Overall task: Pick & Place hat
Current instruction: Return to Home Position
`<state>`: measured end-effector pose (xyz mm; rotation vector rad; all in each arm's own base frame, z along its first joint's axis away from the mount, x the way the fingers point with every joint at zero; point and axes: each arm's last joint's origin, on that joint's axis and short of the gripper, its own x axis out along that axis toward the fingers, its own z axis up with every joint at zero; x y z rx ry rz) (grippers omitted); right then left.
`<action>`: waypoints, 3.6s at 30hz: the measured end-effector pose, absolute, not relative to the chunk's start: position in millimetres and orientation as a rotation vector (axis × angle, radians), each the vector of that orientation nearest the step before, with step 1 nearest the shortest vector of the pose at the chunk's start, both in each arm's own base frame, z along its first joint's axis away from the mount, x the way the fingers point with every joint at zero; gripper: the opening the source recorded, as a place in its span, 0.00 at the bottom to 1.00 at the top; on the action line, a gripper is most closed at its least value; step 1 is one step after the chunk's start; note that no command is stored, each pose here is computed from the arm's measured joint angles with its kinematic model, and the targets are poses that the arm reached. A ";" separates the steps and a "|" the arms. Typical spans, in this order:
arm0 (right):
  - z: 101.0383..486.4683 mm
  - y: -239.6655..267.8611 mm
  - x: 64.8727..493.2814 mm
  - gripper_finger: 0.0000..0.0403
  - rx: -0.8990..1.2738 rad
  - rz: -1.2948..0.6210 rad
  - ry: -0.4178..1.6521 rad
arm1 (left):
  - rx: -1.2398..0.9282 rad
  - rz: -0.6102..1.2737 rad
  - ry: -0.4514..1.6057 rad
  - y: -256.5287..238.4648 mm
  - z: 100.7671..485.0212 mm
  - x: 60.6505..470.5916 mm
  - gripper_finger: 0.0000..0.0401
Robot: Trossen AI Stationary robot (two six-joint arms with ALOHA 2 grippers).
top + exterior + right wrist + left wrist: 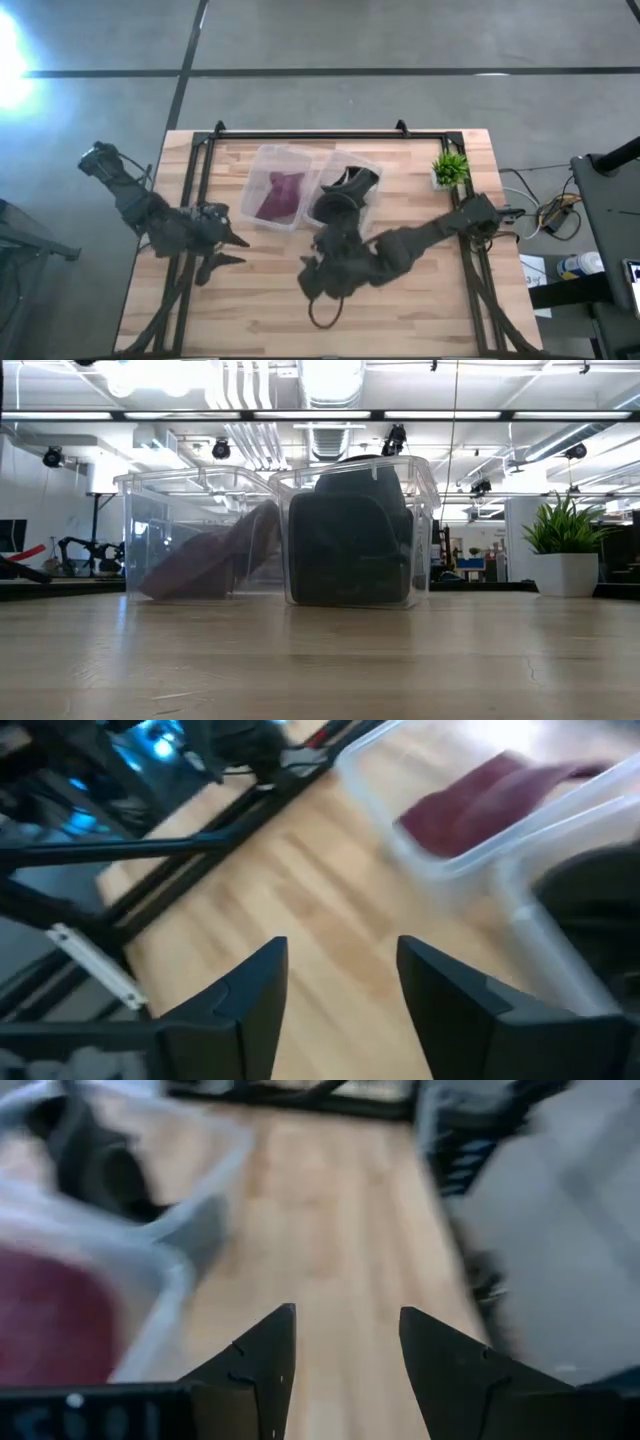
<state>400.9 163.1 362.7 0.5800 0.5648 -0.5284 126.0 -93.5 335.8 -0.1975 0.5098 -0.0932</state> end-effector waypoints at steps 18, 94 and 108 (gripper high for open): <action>327.7 48.3 353.9 0.22 0.620 -0.306 0.278 | -0.388 -0.116 0.071 -11.6 340.3 117.7 0.43; 175.3 -12.8 137.9 0.21 0.441 -0.229 0.014 | -0.270 -0.030 -0.025 7.9 168.8 97.5 0.43; 165.5 -12.6 134.3 0.17 0.439 -0.235 0.046 | -0.274 -0.033 -0.023 7.8 168.6 97.6 0.43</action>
